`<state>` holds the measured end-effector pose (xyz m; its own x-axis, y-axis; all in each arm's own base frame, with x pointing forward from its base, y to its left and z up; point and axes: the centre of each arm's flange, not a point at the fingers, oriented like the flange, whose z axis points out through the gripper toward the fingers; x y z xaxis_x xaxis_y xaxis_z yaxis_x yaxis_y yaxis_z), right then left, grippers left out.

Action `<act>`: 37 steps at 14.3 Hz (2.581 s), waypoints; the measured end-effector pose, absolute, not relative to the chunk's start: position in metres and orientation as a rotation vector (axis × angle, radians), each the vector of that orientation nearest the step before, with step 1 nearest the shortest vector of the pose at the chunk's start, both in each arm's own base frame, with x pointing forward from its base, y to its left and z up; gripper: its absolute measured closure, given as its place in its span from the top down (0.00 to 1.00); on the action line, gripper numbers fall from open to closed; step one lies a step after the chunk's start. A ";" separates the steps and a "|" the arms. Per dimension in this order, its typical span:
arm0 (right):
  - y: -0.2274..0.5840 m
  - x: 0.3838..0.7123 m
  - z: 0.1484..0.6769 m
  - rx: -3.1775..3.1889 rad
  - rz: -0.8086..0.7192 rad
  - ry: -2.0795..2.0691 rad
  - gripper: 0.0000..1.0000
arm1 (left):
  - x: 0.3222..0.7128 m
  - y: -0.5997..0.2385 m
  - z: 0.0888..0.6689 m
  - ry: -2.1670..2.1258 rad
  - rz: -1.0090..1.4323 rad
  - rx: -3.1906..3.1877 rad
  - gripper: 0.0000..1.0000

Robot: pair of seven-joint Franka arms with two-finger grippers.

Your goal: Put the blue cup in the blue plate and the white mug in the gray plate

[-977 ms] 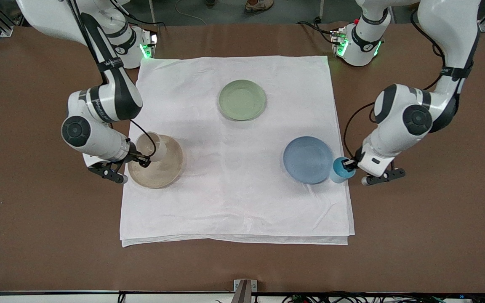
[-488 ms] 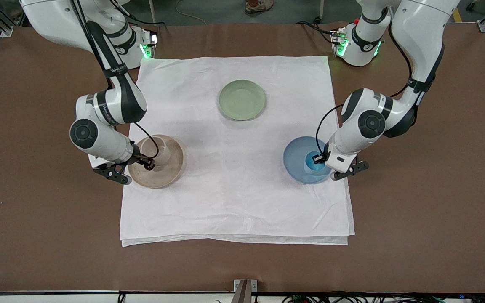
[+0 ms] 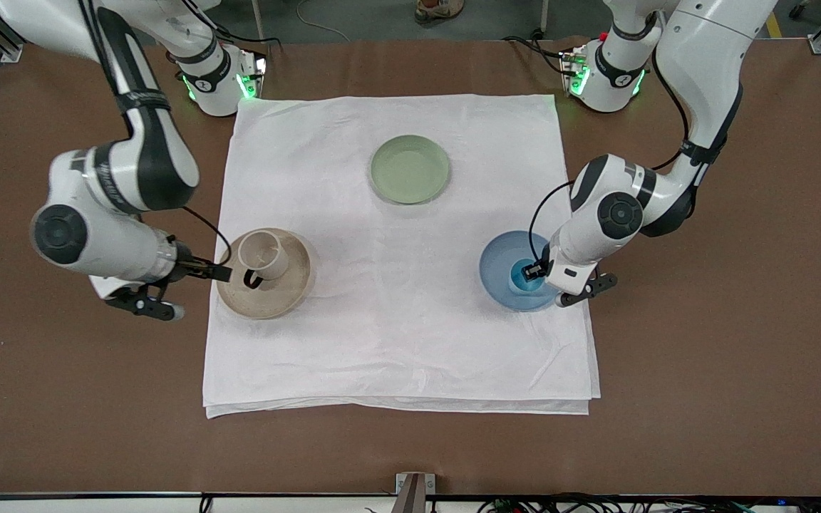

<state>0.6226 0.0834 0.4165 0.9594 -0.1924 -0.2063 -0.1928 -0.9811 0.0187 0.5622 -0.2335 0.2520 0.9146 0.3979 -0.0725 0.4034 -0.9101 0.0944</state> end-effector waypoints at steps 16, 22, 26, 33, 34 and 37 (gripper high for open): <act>-0.013 0.605 0.553 -3.098 0.317 0.063 1.00 | 0.601 -0.071 0.584 0.152 0.008 3.208 1.00; -0.016 0.537 0.588 -3.105 0.196 0.065 1.00 | 0.542 -0.055 0.633 0.051 -0.027 3.186 1.00; -0.012 0.503 0.613 -3.110 0.135 0.051 1.00 | 0.521 -0.069 0.634 0.014 -0.037 3.175 1.00; -0.012 0.495 0.626 -3.112 0.098 0.048 1.00 | 0.520 -0.069 0.637 0.018 0.002 3.159 1.00; -0.011 0.496 0.631 -3.113 0.084 0.047 1.00 | 0.520 -0.068 0.641 0.021 0.014 3.158 1.00; -0.010 0.498 0.646 -3.114 0.070 0.042 1.00 | 0.522 -0.059 0.647 0.041 0.035 3.155 1.00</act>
